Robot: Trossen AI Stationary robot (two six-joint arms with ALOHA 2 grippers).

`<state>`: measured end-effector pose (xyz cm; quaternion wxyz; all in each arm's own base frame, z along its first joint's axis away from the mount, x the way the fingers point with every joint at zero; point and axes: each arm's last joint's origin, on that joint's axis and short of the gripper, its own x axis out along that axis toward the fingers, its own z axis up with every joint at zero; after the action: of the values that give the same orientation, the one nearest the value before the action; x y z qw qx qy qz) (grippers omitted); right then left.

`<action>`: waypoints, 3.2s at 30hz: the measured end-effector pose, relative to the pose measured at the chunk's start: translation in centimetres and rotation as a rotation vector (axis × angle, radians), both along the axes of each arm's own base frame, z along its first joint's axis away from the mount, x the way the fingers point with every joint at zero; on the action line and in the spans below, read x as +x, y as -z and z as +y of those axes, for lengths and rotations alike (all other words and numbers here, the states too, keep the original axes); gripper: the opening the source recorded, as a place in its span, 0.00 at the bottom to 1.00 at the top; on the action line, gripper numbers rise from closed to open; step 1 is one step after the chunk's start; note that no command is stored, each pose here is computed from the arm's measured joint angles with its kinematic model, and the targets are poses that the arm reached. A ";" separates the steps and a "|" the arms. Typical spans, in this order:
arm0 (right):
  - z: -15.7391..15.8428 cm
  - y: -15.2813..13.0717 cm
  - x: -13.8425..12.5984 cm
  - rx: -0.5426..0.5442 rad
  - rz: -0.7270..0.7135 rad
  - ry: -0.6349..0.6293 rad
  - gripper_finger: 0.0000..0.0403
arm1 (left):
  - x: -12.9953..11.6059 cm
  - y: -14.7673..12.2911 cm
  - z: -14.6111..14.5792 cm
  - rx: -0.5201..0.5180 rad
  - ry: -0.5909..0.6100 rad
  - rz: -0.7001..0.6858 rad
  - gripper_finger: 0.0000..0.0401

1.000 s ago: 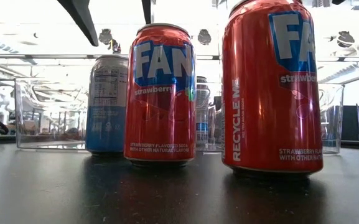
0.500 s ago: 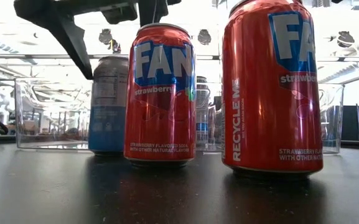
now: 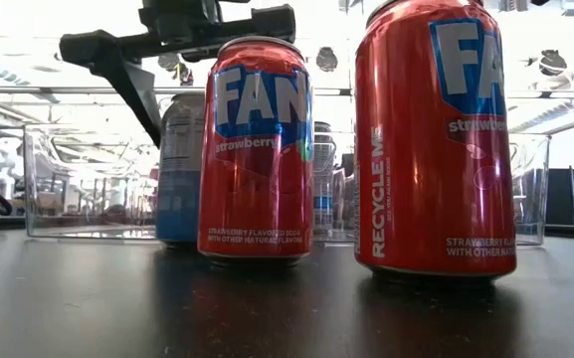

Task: Sort soda cans
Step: Put the blue-white soda can into the middle right transparent bin

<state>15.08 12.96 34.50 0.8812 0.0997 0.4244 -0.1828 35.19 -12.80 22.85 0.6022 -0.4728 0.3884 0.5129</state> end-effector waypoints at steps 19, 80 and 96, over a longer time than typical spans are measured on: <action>0.0 0.0 0.0 -0.019 0.020 -0.043 0.46 | 0.8 -3.3 -0.9 -0.006 0.061 -0.089 0.81; -0.2 0.0 0.1 0.186 -0.060 0.261 0.46 | 14.6 -2.3 15.7 0.352 0.885 -0.208 0.82; -0.2 0.0 0.1 0.187 -0.060 0.260 0.46 | 15.4 -2.2 13.2 0.575 1.166 -0.143 0.82</action>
<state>15.16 12.75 34.46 0.8494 0.2405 0.3966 -0.2518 50.63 0.38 25.07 0.9082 -0.0377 0.3877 0.1530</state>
